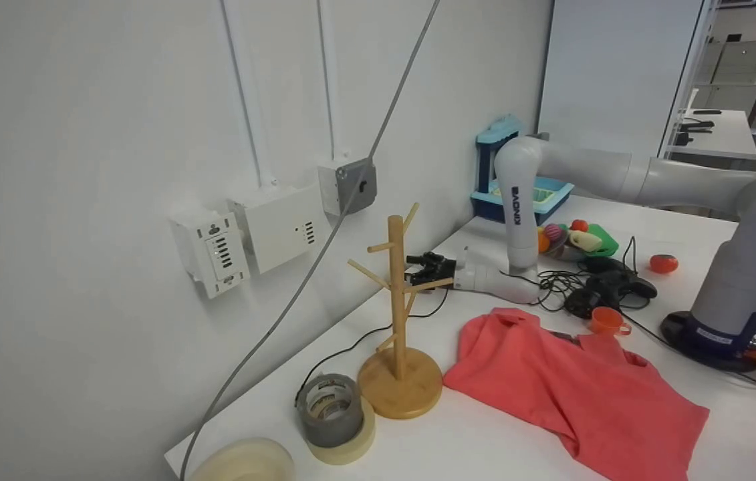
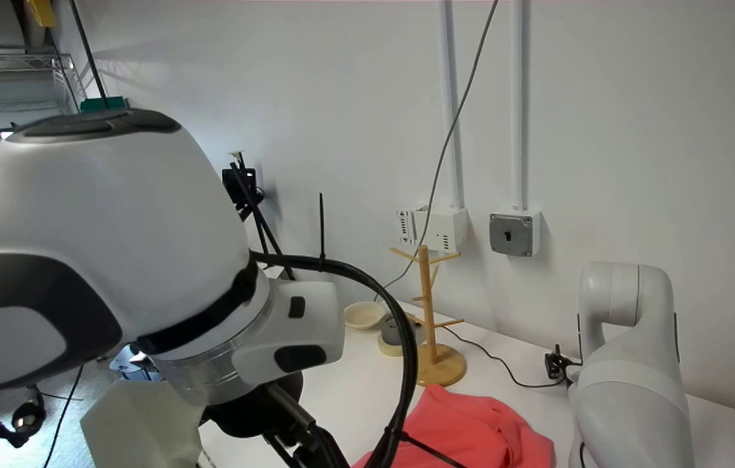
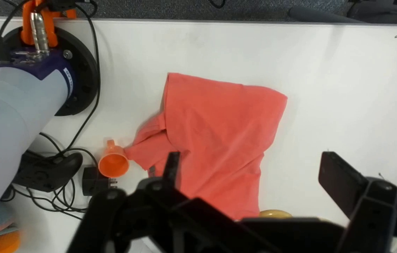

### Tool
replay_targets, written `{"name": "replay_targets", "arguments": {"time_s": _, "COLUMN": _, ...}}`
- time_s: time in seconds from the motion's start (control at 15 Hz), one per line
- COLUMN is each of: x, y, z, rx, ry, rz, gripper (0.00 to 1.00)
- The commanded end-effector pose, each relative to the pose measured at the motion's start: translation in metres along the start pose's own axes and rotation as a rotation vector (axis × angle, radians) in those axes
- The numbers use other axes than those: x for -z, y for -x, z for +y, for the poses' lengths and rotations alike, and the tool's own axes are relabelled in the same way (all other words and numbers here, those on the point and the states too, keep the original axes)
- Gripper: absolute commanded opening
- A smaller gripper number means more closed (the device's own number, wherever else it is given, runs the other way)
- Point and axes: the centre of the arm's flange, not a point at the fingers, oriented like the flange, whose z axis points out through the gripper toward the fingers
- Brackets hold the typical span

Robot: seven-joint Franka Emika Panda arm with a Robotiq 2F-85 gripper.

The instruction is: Unfold the sweatshirt from top to bottom

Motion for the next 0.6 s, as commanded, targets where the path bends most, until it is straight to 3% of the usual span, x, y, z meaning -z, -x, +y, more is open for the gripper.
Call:
{"name": "replay_targets", "arguments": {"time_s": 0.0, "x": 0.0039, "y": 0.0030, "z": 0.0000, "rx": -0.052, "ry": 0.052, "rz": -0.047, "gripper": 1.00}}
{"name": "replay_targets", "arguments": {"time_s": 0.13, "x": 0.0048, "y": 0.0033, "z": -0.0004, "rx": -0.089, "ry": 0.086, "rz": -0.056, "gripper": 1.00}}
{"name": "replay_targets", "arguments": {"time_s": 0.2, "x": 0.0016, "y": 0.0005, "z": 0.0005, "rx": -0.056, "ry": 0.053, "rz": -0.033, "gripper": 1.00}}
{"name": "replay_targets", "arguments": {"time_s": 0.53, "x": 0.0026, "y": 0.0006, "z": 0.0006, "rx": -0.079, "ry": 0.074, "rz": -0.043, "gripper": 1.00}}
